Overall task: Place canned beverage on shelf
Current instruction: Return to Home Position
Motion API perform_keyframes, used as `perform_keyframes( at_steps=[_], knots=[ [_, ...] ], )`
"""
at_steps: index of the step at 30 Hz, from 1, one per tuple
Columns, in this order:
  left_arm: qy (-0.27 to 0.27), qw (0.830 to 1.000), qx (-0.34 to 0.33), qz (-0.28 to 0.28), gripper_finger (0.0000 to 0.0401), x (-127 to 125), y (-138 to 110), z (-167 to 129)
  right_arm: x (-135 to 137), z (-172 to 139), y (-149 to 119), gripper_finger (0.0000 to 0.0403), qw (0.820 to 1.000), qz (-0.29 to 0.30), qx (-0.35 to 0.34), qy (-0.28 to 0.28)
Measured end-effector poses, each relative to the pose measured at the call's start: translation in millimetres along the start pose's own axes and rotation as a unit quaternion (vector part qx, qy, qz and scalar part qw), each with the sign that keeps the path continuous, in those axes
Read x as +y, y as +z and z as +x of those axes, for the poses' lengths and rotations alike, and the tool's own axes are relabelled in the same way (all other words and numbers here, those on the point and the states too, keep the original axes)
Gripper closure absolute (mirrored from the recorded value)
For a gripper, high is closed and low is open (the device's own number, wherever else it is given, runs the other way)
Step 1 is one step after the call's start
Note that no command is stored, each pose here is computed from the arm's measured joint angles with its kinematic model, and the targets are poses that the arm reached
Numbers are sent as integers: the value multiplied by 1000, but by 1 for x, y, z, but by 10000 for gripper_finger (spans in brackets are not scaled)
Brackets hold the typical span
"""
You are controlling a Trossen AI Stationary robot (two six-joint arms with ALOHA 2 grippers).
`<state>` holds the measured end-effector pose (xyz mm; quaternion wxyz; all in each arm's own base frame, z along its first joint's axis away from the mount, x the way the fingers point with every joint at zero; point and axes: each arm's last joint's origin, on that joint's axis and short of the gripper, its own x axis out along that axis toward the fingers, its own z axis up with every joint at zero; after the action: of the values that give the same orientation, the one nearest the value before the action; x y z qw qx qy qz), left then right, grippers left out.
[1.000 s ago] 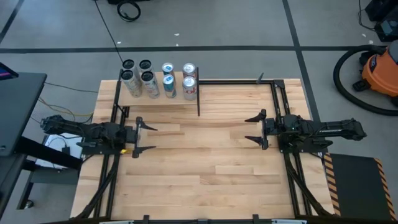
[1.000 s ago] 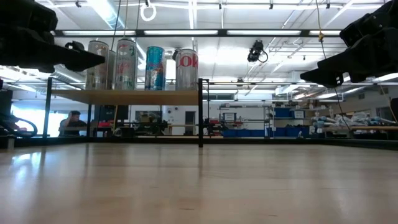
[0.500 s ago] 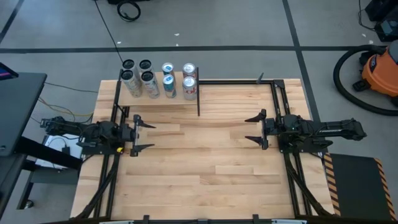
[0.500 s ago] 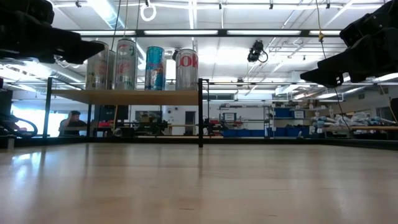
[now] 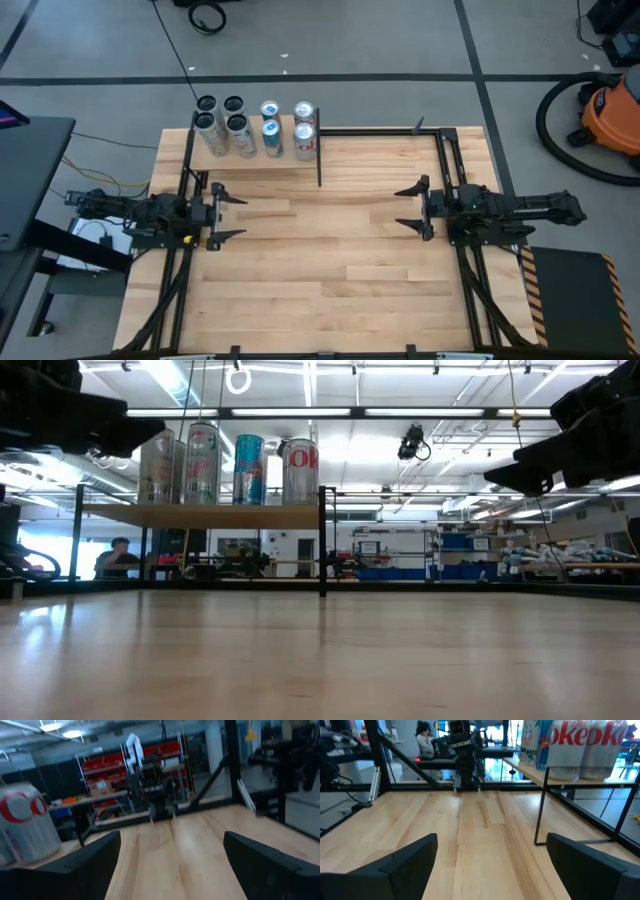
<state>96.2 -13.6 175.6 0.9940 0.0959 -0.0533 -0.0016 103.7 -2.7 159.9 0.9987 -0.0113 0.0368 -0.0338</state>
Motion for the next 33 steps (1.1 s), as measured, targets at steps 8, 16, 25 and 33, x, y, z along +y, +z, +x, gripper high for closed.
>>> perform_keyframes(
  at_steps=[8, 16, 25, 33],
  knots=[
    [4, 1000, -15, -3, 39, 1, 3, -1, 0, -4, 5, 20, 999, 2, -34, 0],
    [4, 1000, -15, -3, 39, 1, 3, 0, -1, -7, 10, 20, 998, 4, -65, -1],
    [4, 1000, -15, -3, 39, 1, 3, 0, -1, -7, 11, 20, 998, 4, -68, -1],
    [4, 1000, -15, -3, 39, 1, 3, 0, -1, -7, 11, 20, 998, 4, -68, -1]
  ],
)
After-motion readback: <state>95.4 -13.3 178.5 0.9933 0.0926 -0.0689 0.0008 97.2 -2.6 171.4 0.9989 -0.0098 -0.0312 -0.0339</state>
